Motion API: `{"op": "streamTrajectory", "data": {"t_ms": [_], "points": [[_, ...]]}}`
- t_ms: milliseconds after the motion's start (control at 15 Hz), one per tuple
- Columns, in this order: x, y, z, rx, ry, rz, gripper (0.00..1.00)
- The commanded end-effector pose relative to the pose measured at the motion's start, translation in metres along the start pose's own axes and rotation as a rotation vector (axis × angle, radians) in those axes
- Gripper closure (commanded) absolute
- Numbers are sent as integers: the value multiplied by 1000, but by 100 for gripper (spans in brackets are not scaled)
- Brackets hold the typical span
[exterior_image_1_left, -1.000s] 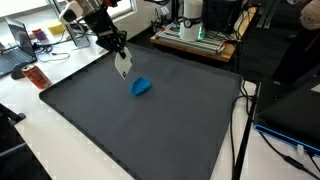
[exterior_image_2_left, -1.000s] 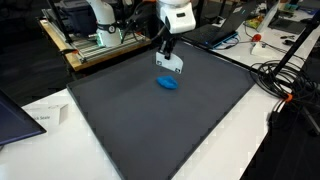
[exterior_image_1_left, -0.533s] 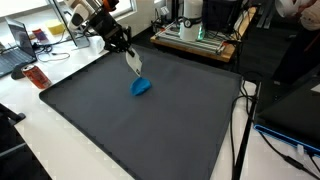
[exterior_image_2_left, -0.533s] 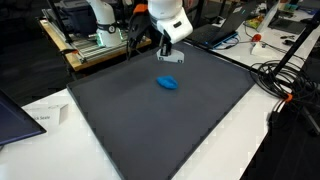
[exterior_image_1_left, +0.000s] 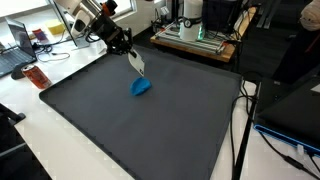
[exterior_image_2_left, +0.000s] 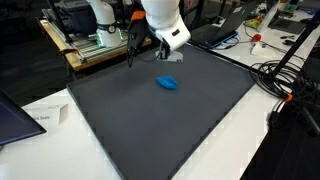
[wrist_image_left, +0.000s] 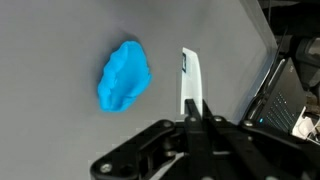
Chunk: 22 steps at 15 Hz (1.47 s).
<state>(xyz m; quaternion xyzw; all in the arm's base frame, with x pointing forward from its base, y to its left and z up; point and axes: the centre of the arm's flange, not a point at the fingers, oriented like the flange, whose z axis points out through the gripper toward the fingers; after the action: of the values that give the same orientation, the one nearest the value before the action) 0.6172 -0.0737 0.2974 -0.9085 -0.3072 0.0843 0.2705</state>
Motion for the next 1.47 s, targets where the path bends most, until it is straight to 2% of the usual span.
{"op": "streamTrajectory", "data": {"t_ms": [0,400,800,1400], "points": [[0,0,0,0,0,0,99],[9,22,-12,76,3,-56,99],[15,51,-5,239,-20,-143,99],[18,100,21,420,-6,-185,99]]}}
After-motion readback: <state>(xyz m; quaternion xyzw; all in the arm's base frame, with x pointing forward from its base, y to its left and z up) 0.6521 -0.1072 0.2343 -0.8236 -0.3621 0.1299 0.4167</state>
